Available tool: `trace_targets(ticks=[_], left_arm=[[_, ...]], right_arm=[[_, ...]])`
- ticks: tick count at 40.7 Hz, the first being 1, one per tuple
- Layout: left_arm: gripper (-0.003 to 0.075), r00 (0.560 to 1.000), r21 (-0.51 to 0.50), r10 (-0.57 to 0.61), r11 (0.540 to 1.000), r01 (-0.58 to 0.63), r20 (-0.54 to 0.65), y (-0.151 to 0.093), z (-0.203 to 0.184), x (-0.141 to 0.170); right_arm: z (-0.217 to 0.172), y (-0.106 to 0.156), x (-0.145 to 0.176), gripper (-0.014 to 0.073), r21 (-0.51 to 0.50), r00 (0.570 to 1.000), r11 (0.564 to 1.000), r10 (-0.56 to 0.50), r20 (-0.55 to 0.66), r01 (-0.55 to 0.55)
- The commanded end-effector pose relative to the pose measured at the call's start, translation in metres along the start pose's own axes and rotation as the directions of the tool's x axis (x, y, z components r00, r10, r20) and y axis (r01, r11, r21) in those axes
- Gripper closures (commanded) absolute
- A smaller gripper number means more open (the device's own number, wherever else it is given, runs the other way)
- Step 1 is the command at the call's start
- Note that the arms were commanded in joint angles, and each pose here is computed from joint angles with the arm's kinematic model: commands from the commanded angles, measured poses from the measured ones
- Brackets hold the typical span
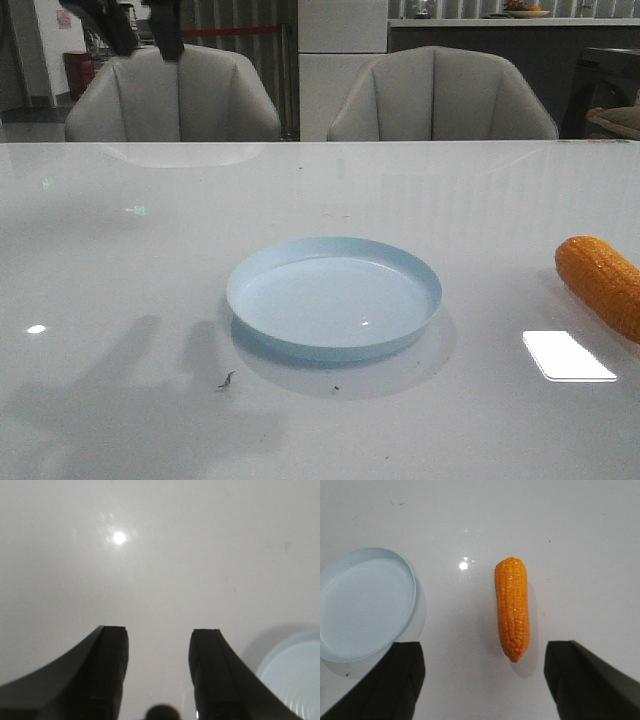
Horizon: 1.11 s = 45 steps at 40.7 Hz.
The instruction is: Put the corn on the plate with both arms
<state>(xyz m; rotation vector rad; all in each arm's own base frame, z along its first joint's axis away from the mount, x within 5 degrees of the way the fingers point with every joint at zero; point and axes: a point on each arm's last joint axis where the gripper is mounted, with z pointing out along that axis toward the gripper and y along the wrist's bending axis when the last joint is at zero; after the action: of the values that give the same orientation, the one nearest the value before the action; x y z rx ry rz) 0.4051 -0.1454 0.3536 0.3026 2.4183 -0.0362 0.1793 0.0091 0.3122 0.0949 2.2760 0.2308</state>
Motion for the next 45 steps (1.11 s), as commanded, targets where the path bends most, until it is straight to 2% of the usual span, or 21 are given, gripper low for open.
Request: trace_targets(ticks=[1, 4, 11, 18, 26, 31, 37, 45], left_arm=[[0.0365, 0.951, -0.023, -0.034, 0.999, 0.042, 0.306, 0.024, -0.085, -0.028], [0.0365, 0.928, -0.076, -0.022, 0.996, 0.054, 0.371, 0.041, -0.115, -0.028], [0.0370, 0.899, -0.158, -0.018, 0.983, 0.097, 0.438, 0.076, -0.151, -0.007], [0.0451, 0.872, -0.187, -0.024, 0.973, 0.132, 0.490, 0.098, -0.162, 0.055], [0.0556, 0.874, -0.183, -0.017, 0.976, 0.121, 0.486, 0.092, -0.154, 0.142], [0.0563, 0.888, -0.180, -0.016, 0.977, 0.111, 0.460, 0.086, -0.150, 0.185], [0.0563, 0.901, -0.194, -0.008, 0.976, 0.102, 0.433, 0.083, -0.151, 0.210], [0.0563, 0.927, -0.223, -0.009, 0.970, 0.099, 0.374, 0.085, -0.152, 0.219]], right_arm=[[-0.008, 0.003, -0.015, -0.0008, -0.007, 0.995, 1.000, -0.005, 0.095, 0.005], [-0.008, 0.003, -0.015, -0.0008, -0.007, 0.995, 1.000, -0.004, 0.100, 0.005], [-0.008, 0.003, -0.015, -0.0008, -0.007, 0.995, 1.000, -0.004, 0.102, 0.005], [-0.008, 0.003, -0.015, -0.0008, -0.007, 0.995, 1.000, -0.004, 0.097, 0.005], [0.006, 0.000, -0.012, -0.0008, -0.001, 1.000, 1.000, 0.000, 0.021, 0.000], [0.023, -0.003, -0.018, -0.0008, 0.023, 1.000, 1.000, -0.014, -0.004, 0.014], [0.043, -0.004, -0.038, -0.0008, 0.028, 0.999, 0.999, -0.014, -0.034, 0.015], [0.079, -0.007, -0.060, -0.0008, 0.025, 0.985, 0.996, -0.084, -0.150, 0.088]])
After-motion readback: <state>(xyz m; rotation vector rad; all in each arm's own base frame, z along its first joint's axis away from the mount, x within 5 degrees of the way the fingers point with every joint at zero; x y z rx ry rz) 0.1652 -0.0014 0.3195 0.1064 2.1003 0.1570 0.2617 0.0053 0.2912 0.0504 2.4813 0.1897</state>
